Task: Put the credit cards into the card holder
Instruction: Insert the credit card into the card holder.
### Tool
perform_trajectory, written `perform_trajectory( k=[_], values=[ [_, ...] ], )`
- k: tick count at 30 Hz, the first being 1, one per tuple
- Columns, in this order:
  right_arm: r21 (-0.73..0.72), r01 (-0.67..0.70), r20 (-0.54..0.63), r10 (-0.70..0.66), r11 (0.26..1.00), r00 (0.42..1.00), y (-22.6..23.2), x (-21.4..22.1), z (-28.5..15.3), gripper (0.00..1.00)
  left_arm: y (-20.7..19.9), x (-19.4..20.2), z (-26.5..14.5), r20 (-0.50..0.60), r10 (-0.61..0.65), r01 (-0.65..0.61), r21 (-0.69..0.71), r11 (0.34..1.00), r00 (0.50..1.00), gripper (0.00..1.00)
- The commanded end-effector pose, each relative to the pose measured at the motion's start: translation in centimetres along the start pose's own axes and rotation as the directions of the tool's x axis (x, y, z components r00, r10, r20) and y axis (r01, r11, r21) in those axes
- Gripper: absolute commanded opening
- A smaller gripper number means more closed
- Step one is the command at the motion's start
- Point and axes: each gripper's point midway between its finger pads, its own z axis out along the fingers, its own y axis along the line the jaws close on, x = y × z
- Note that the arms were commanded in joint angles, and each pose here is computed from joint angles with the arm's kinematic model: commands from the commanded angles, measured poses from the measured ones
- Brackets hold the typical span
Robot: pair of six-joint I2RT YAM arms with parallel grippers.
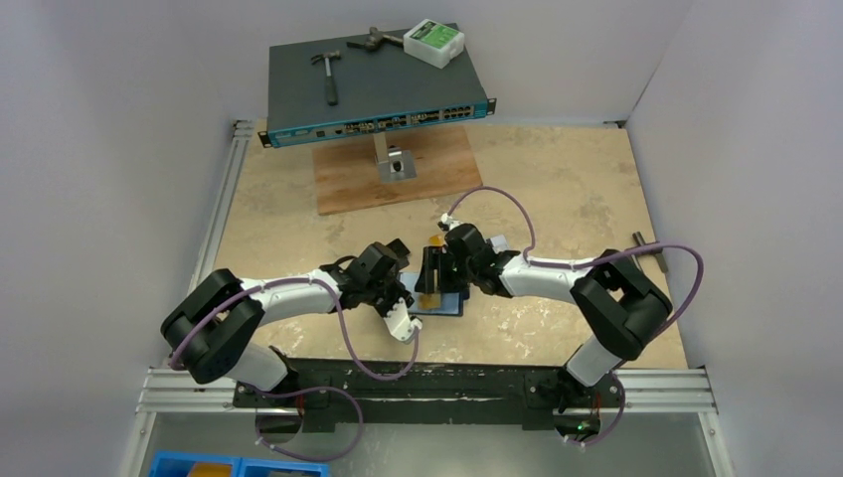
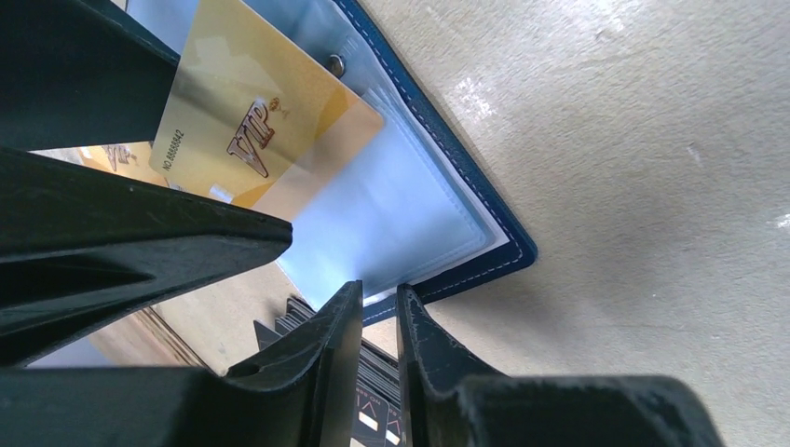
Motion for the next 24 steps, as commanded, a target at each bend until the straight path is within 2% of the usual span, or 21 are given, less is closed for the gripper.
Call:
perform_trajectory(
  k=[1, 15, 24],
  values=[
    [0.183, 0.036, -0.116, -0.015, 0.983, 0.993, -4.3, 3.3, -1.4, 0.61, -4.1, -0.5, 0.3, 0.026, -0.017, 0.013, 0.133, 0.991, 1.000, 0.20],
    [0.314, 0.098, -0.113, -0.066, 0.944, 0.991, -5.7, 2.0, -2.4, 0.60, -3.6, -0.7, 0.2, 0.027, -0.032, 0.028, 0.133, 0.991, 0.999, 0.20],
    [0.190, 0.047, -0.109, -0.026, 0.981, 0.994, -3.5, 2.8, -1.6, 0.55, -3.4, -0.7, 0.3, 0.024, -0.038, 0.034, 0.129, 0.991, 0.999, 0.20]
  ],
)
